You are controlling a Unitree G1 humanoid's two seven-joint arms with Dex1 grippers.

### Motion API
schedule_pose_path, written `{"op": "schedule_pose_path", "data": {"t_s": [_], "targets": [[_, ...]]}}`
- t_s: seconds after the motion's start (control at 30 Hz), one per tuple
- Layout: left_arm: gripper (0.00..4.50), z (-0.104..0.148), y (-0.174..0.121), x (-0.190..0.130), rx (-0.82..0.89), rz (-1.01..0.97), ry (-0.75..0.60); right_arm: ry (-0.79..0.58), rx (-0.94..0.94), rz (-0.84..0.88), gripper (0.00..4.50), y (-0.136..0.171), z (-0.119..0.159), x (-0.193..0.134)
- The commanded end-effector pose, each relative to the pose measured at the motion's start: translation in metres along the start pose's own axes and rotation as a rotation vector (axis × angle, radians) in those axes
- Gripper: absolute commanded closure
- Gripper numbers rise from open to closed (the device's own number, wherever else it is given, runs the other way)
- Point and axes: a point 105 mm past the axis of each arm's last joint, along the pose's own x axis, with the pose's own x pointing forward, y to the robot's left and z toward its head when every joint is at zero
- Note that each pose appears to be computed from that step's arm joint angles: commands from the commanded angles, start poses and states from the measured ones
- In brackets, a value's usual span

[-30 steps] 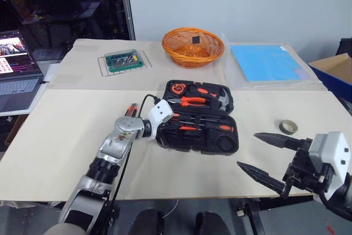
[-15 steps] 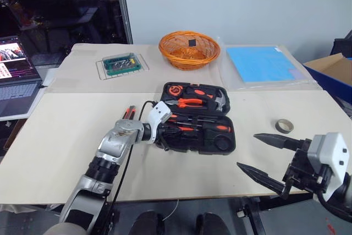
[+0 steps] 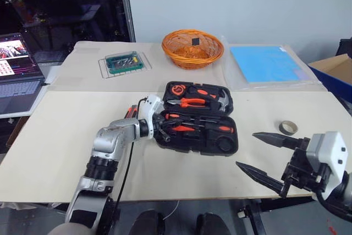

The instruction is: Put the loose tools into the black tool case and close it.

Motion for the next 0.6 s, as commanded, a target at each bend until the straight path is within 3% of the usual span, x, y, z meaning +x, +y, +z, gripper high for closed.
{"op": "schedule_pose_path", "data": {"t_s": [0.03, 0.47, 0.6], "targets": [[4.44, 0.008, -0.001, 0.002, 0.122, 0.022, 0.015, -0.028, -0.038, 0.001, 0.0, 0.0, 0.008, 0.0], [4.44, -0.034, 0.014, 0.019, 0.375, 0.105, 0.221, -0.023, -0.034, -0.004, 0.0, 0.001, 0.007, 0.0], [4.44, -0.027, 0.016, 0.019, 0.383, 0.098, 0.199, -0.024, -0.036, -0.001, 0.0, 0.001, 0.008, 0.001]]}}
